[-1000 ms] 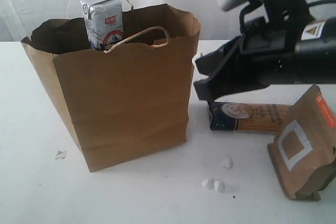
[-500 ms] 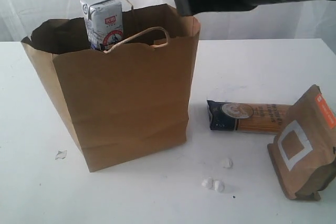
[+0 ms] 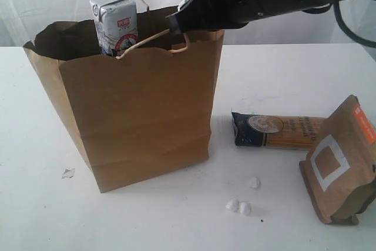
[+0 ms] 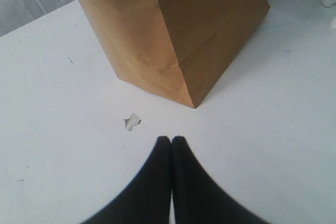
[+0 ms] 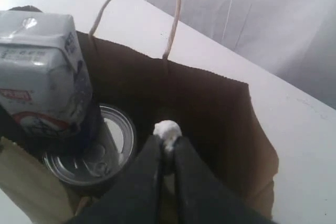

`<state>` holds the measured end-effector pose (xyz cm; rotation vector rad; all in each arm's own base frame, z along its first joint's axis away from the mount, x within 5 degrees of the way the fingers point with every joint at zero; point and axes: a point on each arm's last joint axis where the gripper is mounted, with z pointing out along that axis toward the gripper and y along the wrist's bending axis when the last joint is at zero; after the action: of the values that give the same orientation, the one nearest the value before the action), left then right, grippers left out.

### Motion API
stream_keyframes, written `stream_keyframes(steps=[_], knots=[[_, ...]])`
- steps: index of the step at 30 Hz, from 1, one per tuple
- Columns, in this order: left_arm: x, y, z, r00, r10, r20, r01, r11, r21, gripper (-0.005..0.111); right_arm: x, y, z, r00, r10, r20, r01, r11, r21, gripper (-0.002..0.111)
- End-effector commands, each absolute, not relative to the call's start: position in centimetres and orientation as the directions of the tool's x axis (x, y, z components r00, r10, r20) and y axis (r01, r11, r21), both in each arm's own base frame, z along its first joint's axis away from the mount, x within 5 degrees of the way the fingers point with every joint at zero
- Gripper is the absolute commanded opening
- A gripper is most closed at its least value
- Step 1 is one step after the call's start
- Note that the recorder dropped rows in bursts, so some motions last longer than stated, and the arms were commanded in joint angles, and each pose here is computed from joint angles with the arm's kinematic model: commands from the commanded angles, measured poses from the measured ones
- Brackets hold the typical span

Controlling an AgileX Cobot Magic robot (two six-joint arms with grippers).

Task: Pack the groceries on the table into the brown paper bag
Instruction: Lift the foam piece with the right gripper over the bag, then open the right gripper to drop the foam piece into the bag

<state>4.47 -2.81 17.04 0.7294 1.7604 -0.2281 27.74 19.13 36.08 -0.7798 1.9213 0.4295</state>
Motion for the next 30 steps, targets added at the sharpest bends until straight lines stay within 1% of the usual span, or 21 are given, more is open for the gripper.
stream_keyframes(steps=[1, 4, 7, 12, 20, 23, 26, 30], knots=[[4.5, -2.8, 16.9, -0.15, 0.353, -0.924, 0.58, 0.788, 0.207, 0.0, 27.9, 19.0, 36.6, -0.316, -0.307, -0.897, -0.669, 0.743, -0.019, 0.02], [4.5, -2.8, 16.9, -0.15, 0.353, -0.924, 0.58, 0.788, 0.207, 0.0, 27.8, 19.0, 36.5, -0.32, -0.311, -0.895, -0.671, 0.741, -0.017, 0.032], [4.5, -2.8, 16.9, -0.15, 0.353, -0.924, 0.58, 0.788, 0.207, 0.0, 27.8, 18.9, 36.7, -0.317, -0.309, -0.897, -0.671, 0.741, -0.018, 0.036], [4.5, -2.8, 16.9, -0.15, 0.353, -0.924, 0.58, 0.788, 0.207, 0.0, 26.9, 18.4, 37.9, -0.288, -0.291, -0.912, -0.671, 0.741, -0.025, 0.037], [4.5, -2.8, 16.9, -0.15, 0.353, -0.924, 0.58, 0.788, 0.207, 0.0, 23.8, 16.2, 41.0, -0.232, -0.323, -0.918, -0.668, 0.738, -0.091, 0.037], [4.5, -2.8, 16.9, -0.15, 0.353, -0.924, 0.58, 0.788, 0.207, 0.0, 22.8, 14.7, 42.1, -0.232, -0.315, -0.92, -0.614, 0.781, -0.112, 0.037], [4.5, -2.8, 16.9, -0.15, 0.353, -0.924, 0.58, 0.788, 0.207, 0.0, 21.8, 12.6, 42.8, -0.307, -0.272, -0.912, -0.526, 0.847, -0.076, 0.037], [4.5, -2.8, 16.9, -0.15, 0.353, -0.924, 0.58, 0.788, 0.207, 0.0, 19.6, 10.6, 43.5, -0.377, -0.276, -0.884, -0.463, 0.883, -0.078, 0.037]])
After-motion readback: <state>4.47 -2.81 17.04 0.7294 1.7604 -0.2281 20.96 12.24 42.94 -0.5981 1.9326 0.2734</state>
